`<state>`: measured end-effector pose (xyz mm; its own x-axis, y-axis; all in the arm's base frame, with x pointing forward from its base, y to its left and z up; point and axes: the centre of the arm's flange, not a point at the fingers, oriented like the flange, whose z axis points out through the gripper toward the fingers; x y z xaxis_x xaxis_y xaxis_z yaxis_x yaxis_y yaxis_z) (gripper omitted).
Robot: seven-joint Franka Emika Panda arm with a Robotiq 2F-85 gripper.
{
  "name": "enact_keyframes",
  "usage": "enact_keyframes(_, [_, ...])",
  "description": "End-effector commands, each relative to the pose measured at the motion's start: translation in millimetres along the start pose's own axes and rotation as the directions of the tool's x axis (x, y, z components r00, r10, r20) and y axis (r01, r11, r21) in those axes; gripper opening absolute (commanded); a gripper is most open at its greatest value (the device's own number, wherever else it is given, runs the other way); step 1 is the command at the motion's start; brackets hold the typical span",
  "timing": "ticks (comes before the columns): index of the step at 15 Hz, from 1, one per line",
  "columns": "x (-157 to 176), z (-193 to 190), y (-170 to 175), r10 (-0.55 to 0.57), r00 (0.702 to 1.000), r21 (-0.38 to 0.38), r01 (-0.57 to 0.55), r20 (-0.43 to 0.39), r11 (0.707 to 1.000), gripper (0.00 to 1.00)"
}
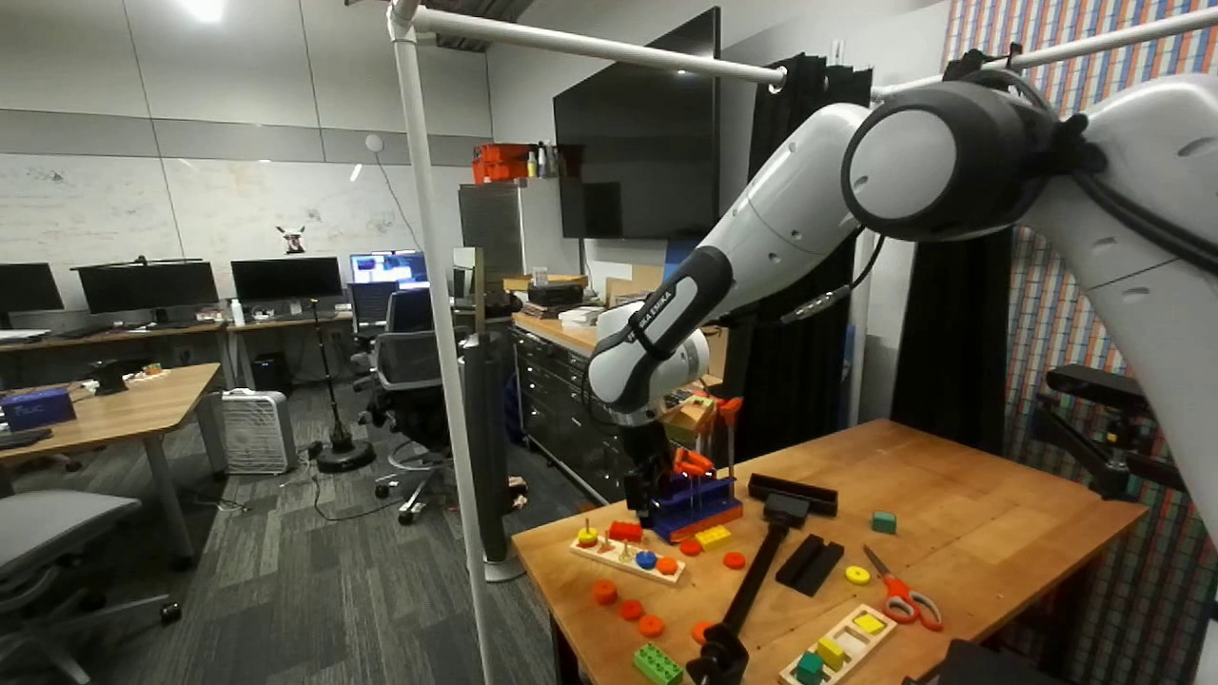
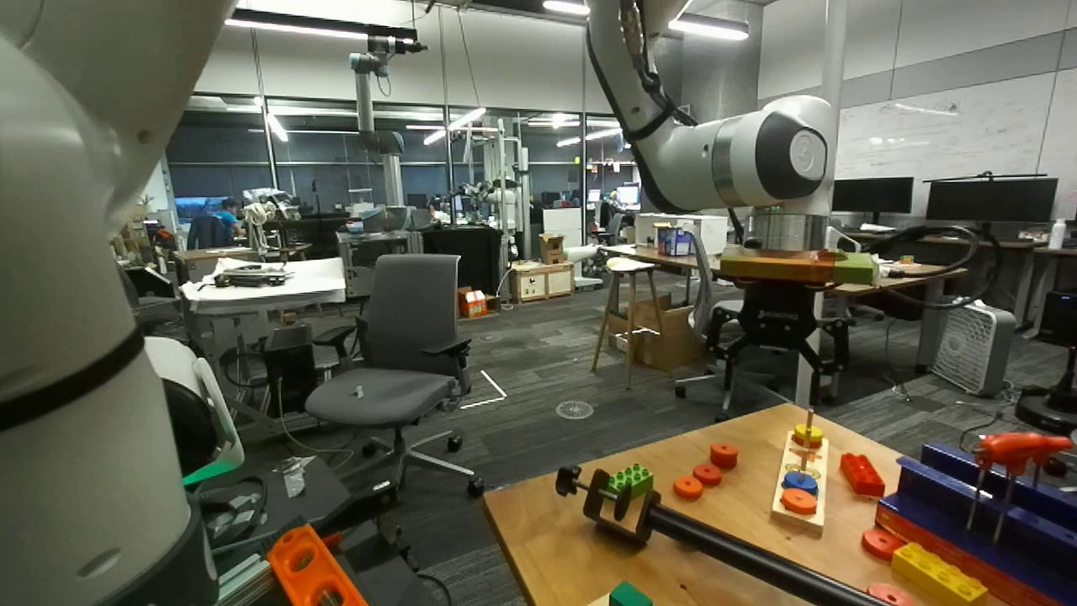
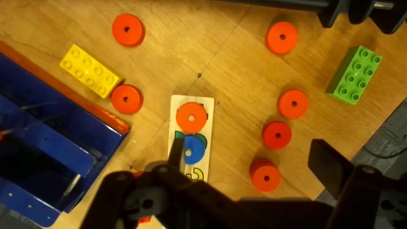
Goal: Pick up the yellow object from the wooden object and put it on the table
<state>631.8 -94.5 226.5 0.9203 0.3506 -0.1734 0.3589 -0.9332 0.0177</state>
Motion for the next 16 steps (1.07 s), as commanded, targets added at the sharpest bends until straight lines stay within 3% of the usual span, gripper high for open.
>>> enact_keyframes(1, [39, 18, 25, -0.085, 0.996, 0.029, 0.086, -0.029, 0.996, 1.0])
enact_keyframes(10, [117, 79, 43, -0.157, 0.988, 0.099, 0.155, 0.006, 0.983, 1.0])
enact_keyframes(16, [146, 87, 45, -0.158, 0.987, 0.123, 0.152, 0.042, 0.981, 1.0])
